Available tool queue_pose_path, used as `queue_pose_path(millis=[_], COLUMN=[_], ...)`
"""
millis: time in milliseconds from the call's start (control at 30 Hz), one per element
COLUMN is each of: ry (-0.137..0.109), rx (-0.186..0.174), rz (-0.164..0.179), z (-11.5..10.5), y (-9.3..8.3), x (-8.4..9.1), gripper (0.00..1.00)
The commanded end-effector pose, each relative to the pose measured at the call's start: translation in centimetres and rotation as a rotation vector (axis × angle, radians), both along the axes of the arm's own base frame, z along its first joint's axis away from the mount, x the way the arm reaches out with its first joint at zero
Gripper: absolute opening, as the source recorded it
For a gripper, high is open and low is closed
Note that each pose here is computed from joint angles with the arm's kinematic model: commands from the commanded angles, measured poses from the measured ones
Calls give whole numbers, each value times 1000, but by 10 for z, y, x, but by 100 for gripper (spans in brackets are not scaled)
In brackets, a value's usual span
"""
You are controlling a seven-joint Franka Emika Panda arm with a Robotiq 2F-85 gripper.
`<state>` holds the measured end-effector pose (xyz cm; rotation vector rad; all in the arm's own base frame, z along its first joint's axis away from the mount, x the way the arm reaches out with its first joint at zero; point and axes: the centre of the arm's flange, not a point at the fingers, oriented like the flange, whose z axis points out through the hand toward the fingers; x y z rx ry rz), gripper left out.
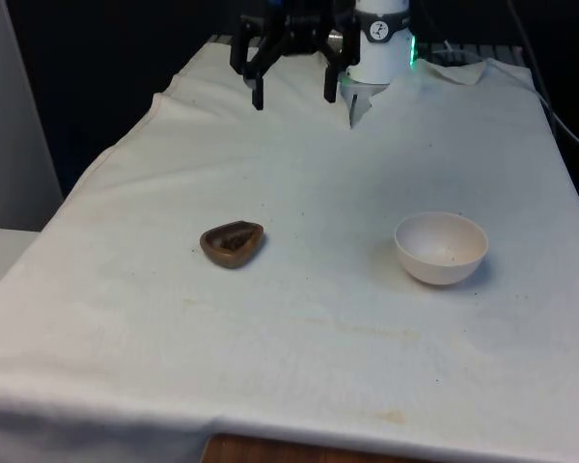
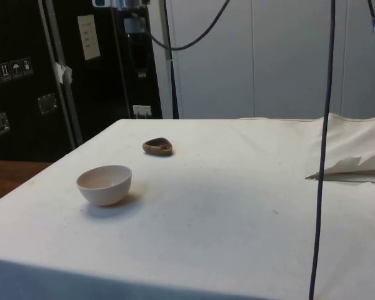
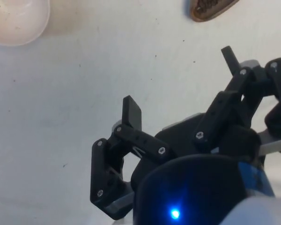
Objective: Pour the coffee beans from the cup into the bowl.
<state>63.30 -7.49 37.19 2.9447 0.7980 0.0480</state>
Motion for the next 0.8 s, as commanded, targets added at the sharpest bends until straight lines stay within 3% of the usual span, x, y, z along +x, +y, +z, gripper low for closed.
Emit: queue_pose_path(millis=[0, 200, 233, 267, 367, 767], ry=[-9, -27, -17, -31, -36, -21], rx=[-14, -41, -30, -46, -62, -94], rz=[13, 46, 41, 53, 72, 117], z=[-2, -6, -6, -6, -9, -26], y=[0, -3, -3, -3, -4, -21], x=[1, 2, 2, 3, 3, 3], gripper=[100, 100, 100, 100, 100, 100])
